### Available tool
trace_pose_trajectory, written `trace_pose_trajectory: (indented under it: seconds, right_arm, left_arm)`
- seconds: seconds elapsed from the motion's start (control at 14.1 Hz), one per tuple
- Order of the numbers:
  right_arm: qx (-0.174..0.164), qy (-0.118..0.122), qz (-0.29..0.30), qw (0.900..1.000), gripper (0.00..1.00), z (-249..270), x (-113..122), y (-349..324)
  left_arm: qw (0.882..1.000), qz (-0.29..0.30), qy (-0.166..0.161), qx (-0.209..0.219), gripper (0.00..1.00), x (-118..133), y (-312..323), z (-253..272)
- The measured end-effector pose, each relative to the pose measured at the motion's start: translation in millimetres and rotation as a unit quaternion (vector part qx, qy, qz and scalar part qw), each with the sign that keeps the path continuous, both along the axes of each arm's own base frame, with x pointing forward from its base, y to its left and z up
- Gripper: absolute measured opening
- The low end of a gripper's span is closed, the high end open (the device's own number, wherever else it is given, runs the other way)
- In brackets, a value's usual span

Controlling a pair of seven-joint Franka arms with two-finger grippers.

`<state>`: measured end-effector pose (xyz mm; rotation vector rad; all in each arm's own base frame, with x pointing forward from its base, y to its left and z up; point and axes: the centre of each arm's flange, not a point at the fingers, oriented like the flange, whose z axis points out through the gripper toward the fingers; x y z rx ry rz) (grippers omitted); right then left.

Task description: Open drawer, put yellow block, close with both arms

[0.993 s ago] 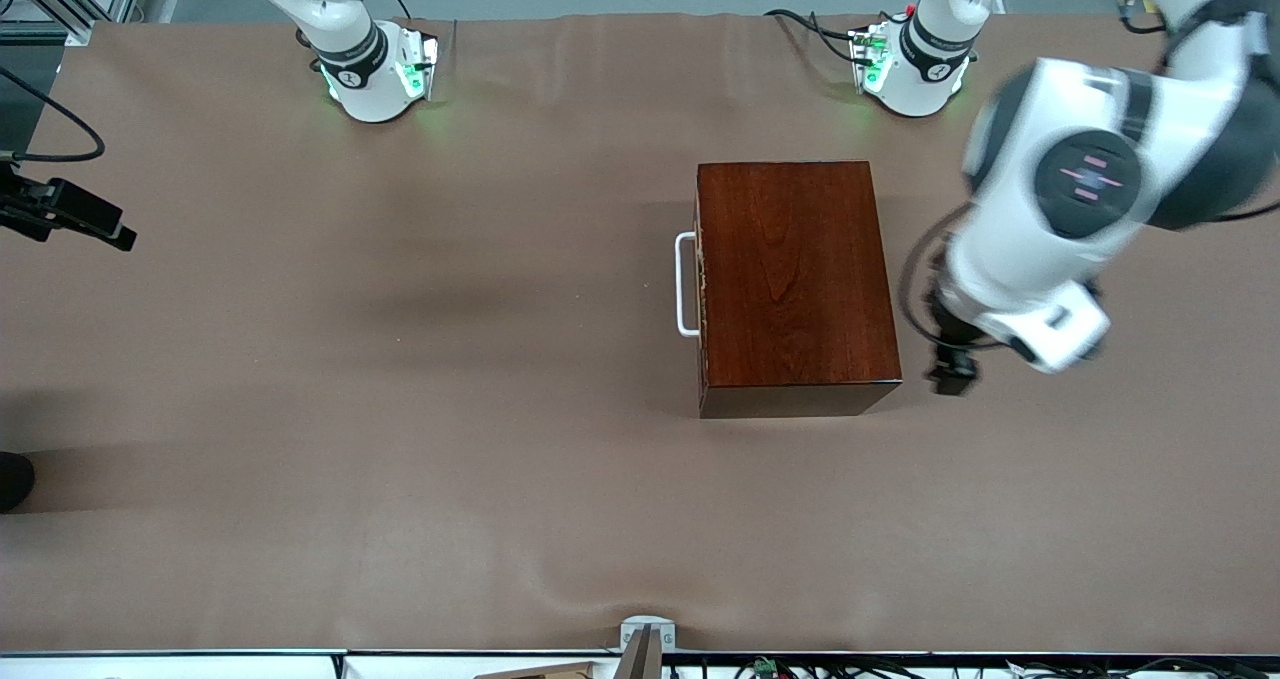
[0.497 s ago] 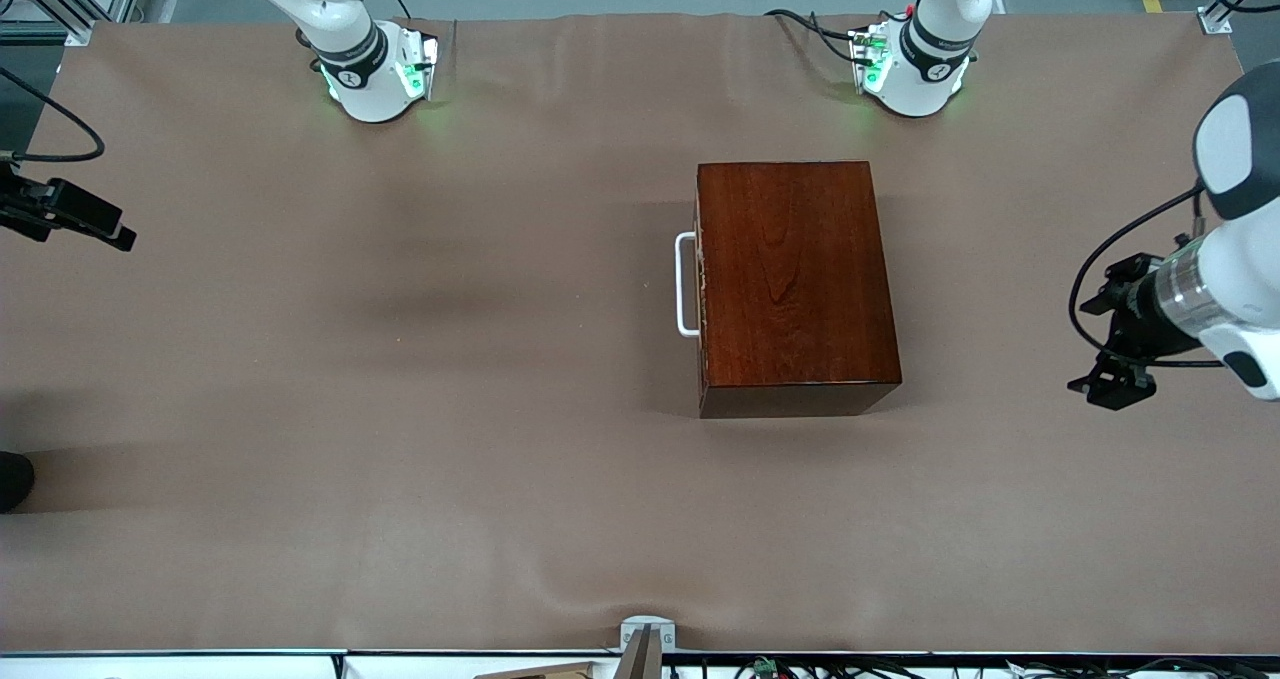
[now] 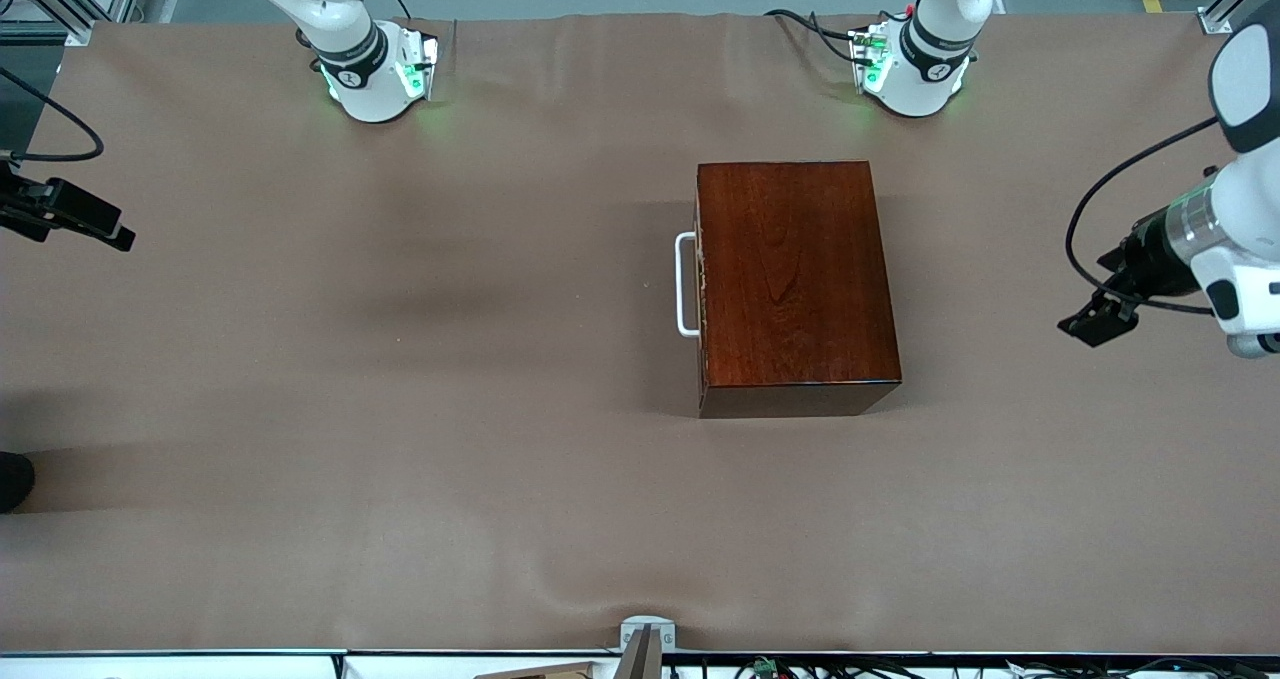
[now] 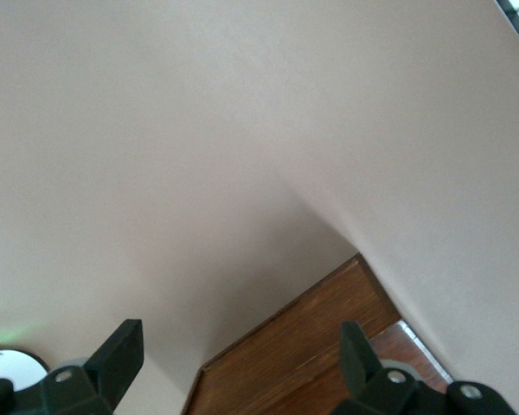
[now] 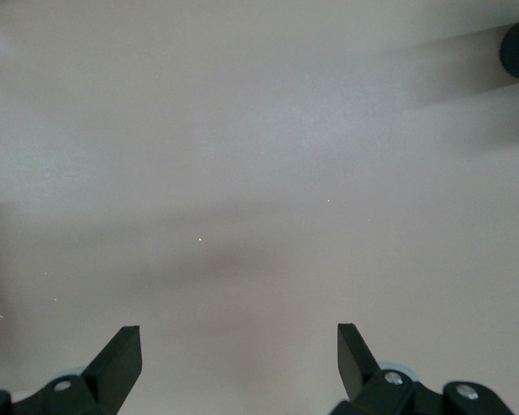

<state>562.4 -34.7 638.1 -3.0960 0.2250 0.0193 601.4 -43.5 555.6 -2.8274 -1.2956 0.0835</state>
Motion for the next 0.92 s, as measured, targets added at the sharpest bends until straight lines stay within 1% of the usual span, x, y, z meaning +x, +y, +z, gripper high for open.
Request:
trace_pose_trajectory:
  seconds: [0.21, 0.35, 0.57, 0.78, 0.85, 0.92]
  right_arm:
    - [0.0, -0.001, 0.0, 1.0, 1.0, 0, 0, 0]
    - [0.0, -0.001, 0.0, 1.0, 1.0, 0, 0, 0]
    - [0.0, -0.002, 0.0, 1.0, 1.0, 1, 0, 0]
    - [0.0, -0.002, 0.0, 1.0, 1.0, 1, 0, 0]
    - [0.0, -0.002, 0.0, 1.0, 1.0, 1, 0, 0]
    - [0.0, -0.002, 0.0, 1.0, 1.0, 1, 0, 0]
  left_arm:
    - [0.999, -0.032, -0.007, -0.017, 1.0, -9, -3, 8]
    - [0.997, -0.079, -0.012, -0.021, 1.0, -15, -10, 15]
    - [0.987, -0.157, -0.015, -0.024, 1.0, -26, -25, 20]
    - [0.971, -0.236, -0.024, -0.034, 1.0, -32, -30, 29]
    - [0.962, -0.268, -0.026, -0.038, 1.0, -34, -29, 33]
    - [0.95, -0.309, -0.022, -0.041, 1.0, -37, -27, 35]
